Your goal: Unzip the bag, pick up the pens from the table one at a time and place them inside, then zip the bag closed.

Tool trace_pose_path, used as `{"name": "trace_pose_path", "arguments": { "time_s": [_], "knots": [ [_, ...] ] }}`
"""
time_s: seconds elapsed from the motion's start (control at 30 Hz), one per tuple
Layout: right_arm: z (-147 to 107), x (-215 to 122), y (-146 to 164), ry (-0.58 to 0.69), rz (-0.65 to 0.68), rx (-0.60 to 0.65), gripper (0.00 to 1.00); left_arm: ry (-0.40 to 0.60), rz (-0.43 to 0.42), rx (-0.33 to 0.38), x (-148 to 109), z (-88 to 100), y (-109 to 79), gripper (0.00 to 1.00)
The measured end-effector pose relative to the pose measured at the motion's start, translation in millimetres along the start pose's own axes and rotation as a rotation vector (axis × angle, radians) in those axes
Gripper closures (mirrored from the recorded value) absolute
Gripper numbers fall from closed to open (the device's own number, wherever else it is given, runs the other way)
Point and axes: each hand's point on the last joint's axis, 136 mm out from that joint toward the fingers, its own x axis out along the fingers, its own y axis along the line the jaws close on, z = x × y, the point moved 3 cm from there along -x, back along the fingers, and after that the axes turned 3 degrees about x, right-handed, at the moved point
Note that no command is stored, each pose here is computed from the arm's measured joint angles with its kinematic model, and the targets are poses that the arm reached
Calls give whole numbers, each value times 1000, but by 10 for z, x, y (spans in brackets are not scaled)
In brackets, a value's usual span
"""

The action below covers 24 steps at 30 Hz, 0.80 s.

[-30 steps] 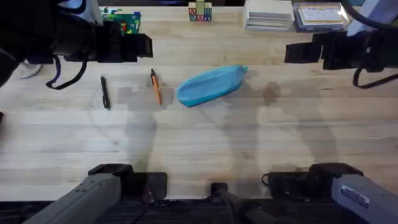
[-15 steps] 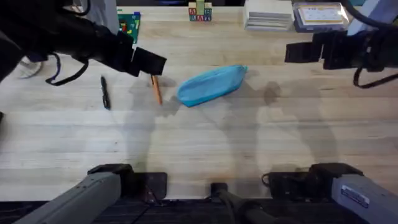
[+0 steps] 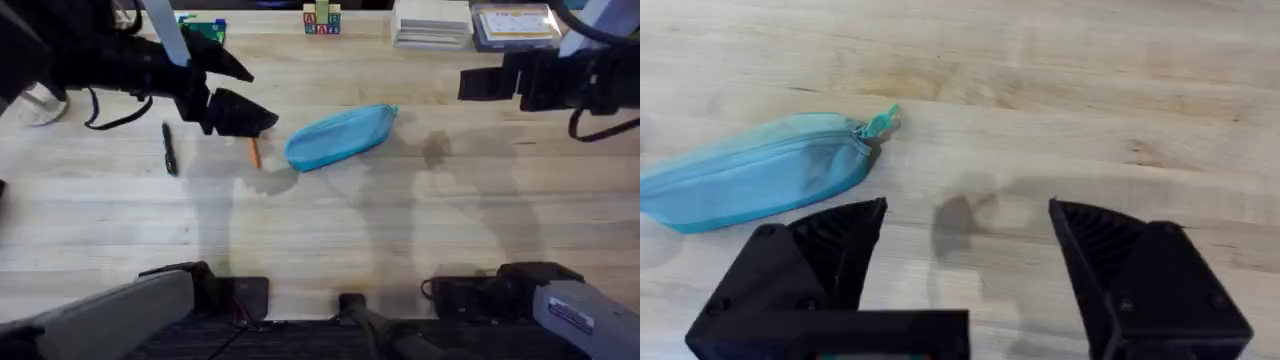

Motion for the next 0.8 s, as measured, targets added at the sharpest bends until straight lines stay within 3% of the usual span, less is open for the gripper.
{"name": "trace_pose_path", "arguments": {
  "time_s": [0.13,0.4,0.7,0.8],
  "knots": [
    [0,0,0,0,0,0,5,-33,-101,49,105,-50,-37,8],
    [3,-2,0,-1,0,0,5,-33,-258,70,291,-272,-81,8],
    [3,-2,0,-1,0,0,5,-43,-325,75,652,-582,200,8],
    [2,-1,0,-1,0,0,5,-36,-351,36,762,-701,257,8]
  ]
}}
